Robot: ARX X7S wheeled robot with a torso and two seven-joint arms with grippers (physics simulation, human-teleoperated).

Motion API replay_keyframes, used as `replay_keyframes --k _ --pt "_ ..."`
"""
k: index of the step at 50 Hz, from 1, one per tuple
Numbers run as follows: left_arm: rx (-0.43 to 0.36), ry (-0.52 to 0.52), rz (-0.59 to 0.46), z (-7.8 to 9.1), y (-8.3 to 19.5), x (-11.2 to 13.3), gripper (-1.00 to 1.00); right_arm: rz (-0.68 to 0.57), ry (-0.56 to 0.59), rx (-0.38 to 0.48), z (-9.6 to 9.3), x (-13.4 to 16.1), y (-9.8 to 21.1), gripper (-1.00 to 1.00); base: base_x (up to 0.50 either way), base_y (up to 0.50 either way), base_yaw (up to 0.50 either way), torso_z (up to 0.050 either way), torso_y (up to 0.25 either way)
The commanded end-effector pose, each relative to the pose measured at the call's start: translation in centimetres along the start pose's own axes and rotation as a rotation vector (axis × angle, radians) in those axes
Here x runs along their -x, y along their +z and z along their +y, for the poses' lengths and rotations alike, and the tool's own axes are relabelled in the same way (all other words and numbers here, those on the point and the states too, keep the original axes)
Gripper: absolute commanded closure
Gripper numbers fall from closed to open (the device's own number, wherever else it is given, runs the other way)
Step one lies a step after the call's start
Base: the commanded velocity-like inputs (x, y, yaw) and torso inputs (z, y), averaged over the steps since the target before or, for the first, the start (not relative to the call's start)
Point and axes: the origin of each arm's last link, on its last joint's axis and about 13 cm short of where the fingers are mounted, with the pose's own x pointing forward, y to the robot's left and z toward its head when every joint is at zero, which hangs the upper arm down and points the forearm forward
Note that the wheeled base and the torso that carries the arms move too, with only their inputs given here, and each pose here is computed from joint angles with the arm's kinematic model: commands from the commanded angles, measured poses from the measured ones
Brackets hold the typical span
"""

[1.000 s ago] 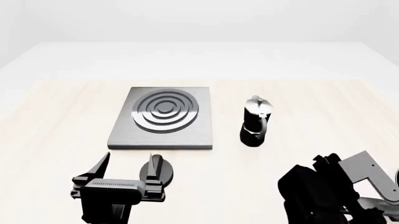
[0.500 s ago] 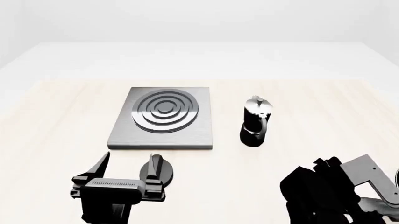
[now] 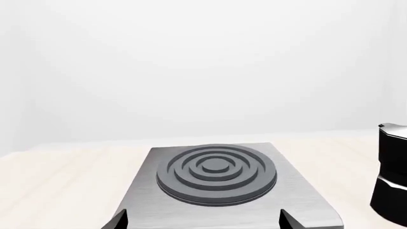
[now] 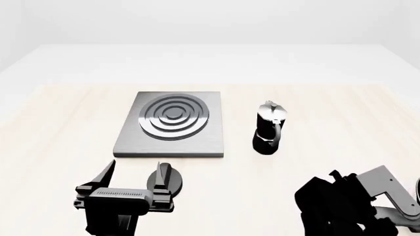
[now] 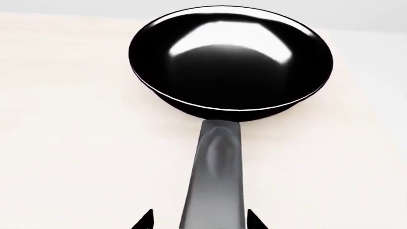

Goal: Put the frying pan on the stove.

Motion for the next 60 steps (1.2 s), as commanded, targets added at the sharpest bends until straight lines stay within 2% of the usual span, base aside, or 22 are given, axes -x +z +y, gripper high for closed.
replay_keyframes --k 1,14,23,31,60 --pt "-0.001 0.001 0.002 0.0 -0.1 0.0 -1.00 0.000 -0.005 0.001 0.0 -0.2 -0.1 1.00 0.00 0.00 0.00 0.000 0.000" --pt "-0.002 0.001 -0.001 0.0 0.1 -0.1 -1.00 -0.014 0.007 -0.006 -0.2 0.1 0.3 1.00 0.00 0.00 0.00 0.000 0.000" --pt "-0.001 0.002 0.001 0.1 0.0 -0.1 -1.00 -0.069 0.018 -0.027 -0.7 0.5 0.9 1.00 0.00 0.00 0.00 0.000 0.000" --pt "0.001 0.003 0.003 0.0 -0.2 0.0 -1.00 -0.129 0.054 -0.042 -1.2 1.0 1.3 1.00 0.00 0.00 0.00 0.000 0.000" --pt "-0.002 0.005 -0.004 0.2 0.1 -0.1 -1.00 -0.201 0.199 -0.101 -1.9 2.5 2.7 1.00 0.00 0.00 0.00 0.000 0.001"
